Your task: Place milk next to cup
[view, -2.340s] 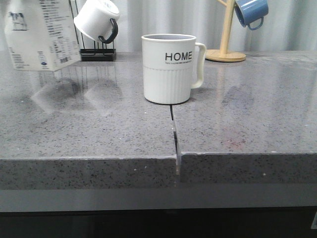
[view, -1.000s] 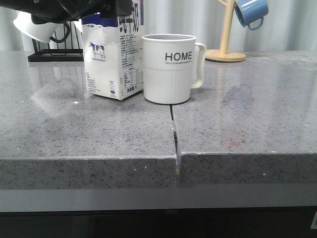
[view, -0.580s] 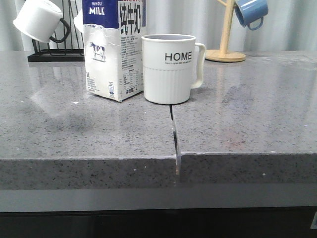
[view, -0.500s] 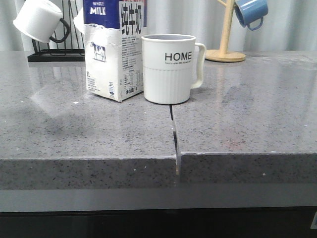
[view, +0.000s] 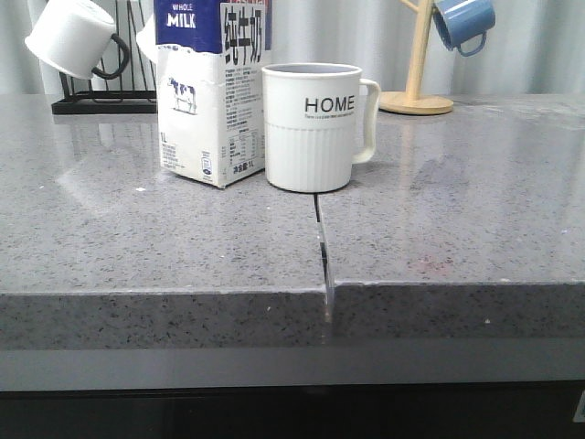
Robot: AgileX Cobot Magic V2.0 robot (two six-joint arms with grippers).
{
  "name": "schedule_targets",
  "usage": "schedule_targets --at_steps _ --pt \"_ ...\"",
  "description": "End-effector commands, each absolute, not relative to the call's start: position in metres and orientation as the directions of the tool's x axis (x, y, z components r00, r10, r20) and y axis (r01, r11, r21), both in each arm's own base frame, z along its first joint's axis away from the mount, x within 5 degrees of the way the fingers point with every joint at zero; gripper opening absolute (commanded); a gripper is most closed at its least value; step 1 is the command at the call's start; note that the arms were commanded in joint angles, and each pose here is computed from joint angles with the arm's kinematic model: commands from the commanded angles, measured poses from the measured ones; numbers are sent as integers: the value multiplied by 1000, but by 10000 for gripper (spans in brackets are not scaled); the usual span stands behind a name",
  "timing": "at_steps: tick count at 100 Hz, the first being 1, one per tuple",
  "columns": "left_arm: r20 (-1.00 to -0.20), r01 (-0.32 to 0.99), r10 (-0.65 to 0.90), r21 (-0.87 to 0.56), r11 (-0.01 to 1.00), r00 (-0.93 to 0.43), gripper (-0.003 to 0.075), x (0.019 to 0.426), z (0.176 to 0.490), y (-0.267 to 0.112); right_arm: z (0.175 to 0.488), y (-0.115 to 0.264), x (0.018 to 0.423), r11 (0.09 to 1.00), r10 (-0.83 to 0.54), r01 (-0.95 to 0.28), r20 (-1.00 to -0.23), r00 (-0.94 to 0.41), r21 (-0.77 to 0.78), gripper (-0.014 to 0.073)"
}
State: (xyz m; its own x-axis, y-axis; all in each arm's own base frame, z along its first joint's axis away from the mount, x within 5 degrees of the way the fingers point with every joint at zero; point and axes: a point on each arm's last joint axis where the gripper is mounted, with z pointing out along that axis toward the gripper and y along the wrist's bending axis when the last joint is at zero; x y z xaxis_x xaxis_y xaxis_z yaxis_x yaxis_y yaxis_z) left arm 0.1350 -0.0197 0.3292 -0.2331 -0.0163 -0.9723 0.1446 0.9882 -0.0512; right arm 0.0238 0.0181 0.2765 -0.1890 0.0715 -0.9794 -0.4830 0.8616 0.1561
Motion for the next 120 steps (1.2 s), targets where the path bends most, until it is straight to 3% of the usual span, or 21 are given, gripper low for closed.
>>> schedule_targets --at_steps 1,27,72,87,108,120 --pt "-990 109 -34 -49 993 -135 -21 123 340 -13 290 17 24 859 109 -489 -988 -114 151 -68" --pt "-995 91 -39 -47 995 -89 -20 93 322 -9 290 17 24 859 109 -489 -988 -114 151 -68" --pt "-999 94 -41 -43 995 -26 -21 55 262 -6 290 17 24 859 109 -489 -988 -114 151 -68" --pt "-1000 78 15 13 997 -20 -21 51 235 -5 290 17 24 859 109 -489 -988 -114 151 -68" --pt "-1000 67 -12 -12 998 2 -21 55 196 -4 289 18 24 859 107 -489 -987 -118 151 -68" --pt "-999 68 -13 -16 998 -35 -20 55 191 -4 289 18 24 859 107 -489 -987 -117 151 -68"
